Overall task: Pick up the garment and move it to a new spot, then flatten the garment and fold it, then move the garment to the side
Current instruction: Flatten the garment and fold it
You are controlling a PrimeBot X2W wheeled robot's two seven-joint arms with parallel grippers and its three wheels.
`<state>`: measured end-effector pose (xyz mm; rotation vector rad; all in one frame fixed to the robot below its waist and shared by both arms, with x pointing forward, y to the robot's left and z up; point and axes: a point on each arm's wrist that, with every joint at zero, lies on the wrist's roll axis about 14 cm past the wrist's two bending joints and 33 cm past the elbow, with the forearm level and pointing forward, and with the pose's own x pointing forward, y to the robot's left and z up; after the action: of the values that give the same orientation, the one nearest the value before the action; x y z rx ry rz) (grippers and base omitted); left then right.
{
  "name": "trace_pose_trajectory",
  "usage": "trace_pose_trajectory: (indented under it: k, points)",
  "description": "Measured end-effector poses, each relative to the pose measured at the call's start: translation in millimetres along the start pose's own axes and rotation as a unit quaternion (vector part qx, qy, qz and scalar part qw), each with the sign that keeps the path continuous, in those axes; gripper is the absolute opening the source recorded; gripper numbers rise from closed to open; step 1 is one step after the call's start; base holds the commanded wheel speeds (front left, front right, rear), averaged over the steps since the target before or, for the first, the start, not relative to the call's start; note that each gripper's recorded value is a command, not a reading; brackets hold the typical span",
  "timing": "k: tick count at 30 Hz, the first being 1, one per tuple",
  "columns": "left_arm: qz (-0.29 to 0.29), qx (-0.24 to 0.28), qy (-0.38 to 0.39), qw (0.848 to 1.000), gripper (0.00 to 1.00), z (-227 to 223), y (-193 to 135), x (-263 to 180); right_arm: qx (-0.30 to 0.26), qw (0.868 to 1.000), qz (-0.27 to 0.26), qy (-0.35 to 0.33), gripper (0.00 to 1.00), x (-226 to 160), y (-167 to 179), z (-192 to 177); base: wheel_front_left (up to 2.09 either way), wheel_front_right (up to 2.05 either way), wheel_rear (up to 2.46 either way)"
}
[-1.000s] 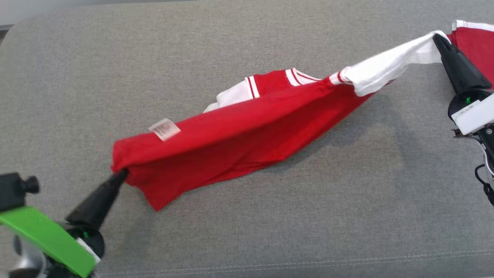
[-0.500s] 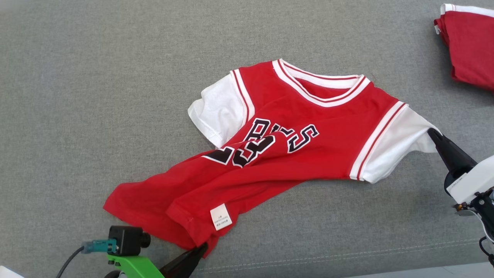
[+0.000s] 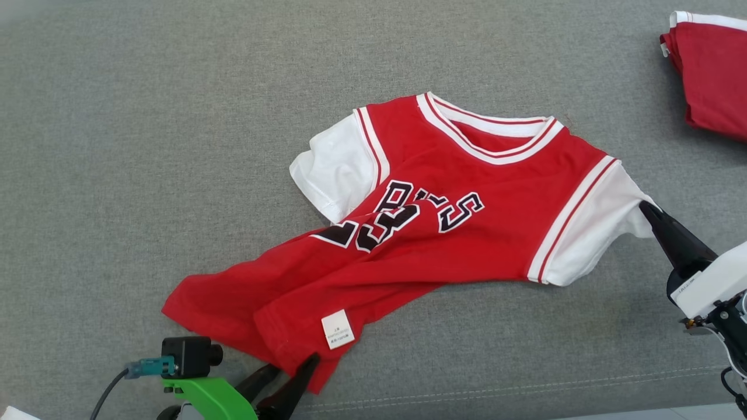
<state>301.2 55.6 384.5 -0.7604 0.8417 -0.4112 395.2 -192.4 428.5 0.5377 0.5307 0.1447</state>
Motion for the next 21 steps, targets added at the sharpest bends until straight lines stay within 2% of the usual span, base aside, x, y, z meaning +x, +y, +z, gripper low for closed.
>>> trace_pose_trajectory:
  k: [11, 21]
  points:
    - [0.006, 0.008, -0.043, 0.999, 1.0, 24.9, 5.3, -3.8, 0.0, 1.0, 0.006, 0.006, 0.0, -6.0, 4.5, -6.0, 0.0, 0.0, 0.0]
    - [0.01, 0.01, -0.05, 0.999, 1.0, 29.4, 7.6, -7.2, -0.001, 1.0, 0.014, 0.01, 0.0, -7.0, 9.8, -7.7, 0.0, 0.0, 0.0]
